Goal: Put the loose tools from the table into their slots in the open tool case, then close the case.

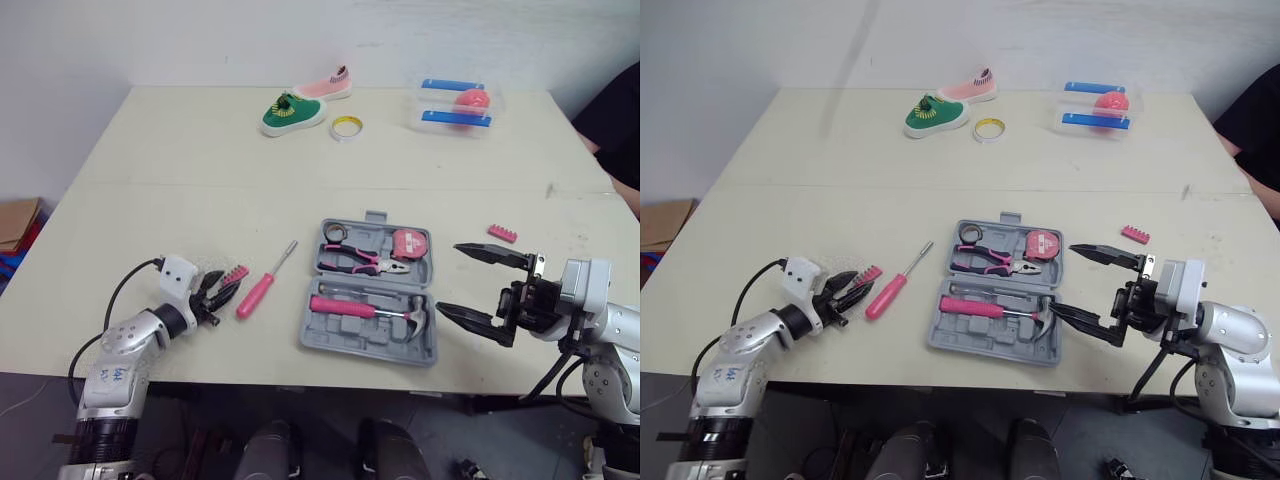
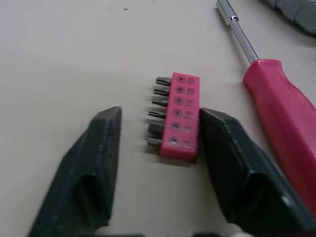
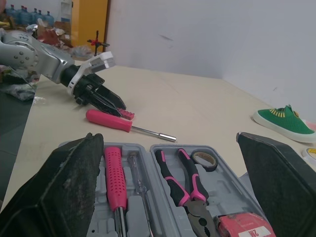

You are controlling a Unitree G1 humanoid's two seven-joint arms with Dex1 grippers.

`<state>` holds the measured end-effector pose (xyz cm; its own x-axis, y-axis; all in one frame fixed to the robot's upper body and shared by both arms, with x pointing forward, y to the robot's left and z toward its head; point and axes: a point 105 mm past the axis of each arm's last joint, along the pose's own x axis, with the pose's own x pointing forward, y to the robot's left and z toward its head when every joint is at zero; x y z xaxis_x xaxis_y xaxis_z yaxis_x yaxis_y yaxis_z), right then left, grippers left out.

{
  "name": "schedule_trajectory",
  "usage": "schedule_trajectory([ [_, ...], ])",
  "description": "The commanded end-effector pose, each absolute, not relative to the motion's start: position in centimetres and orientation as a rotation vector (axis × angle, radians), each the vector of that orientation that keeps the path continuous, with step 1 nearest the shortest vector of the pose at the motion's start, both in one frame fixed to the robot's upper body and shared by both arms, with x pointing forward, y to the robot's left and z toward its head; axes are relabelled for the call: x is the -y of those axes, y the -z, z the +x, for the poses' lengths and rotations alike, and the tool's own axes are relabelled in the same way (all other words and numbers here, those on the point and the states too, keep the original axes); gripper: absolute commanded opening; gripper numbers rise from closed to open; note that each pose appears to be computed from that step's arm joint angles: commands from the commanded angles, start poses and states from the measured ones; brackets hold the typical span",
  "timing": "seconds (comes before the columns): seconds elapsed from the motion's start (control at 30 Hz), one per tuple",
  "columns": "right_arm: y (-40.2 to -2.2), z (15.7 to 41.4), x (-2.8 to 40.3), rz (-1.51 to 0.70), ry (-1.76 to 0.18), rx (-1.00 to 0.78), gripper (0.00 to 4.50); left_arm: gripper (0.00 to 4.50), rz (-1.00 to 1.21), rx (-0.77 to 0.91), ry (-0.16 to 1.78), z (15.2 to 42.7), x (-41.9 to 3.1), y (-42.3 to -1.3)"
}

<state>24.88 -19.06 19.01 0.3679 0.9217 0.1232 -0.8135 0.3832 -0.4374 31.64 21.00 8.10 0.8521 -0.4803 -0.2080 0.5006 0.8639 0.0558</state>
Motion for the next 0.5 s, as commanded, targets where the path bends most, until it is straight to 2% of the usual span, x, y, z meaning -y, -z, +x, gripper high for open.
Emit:
schedule_trajectory([
  [0.03, -19.8, 24.5, 19.3, -0.34, -1.129, 0.411, 4.5, 0.72, 0.078, -0.288, 0.554, 30.6, -20.6, -5.3],
  [0.27, -19.8, 24.5, 19.4, -0.347, -1.125, 0.399, 4.5, 0.72, 0.119, -0.232, 0.566, 30.4, -23.3, -6.5],
  [0.4, -19.6, 24.5, 19.3, -0.344, -1.124, 0.398, 4.5, 0.72, -0.013, 0.048, 0.626, 29.7, -24.4, -12.2],
  [0.5, -19.5, 24.5, 19.3, -0.341, -1.119, 0.395, 4.5, 0.72, -0.002, 0.113, 0.736, 28.5, -23.7, -14.7],
])
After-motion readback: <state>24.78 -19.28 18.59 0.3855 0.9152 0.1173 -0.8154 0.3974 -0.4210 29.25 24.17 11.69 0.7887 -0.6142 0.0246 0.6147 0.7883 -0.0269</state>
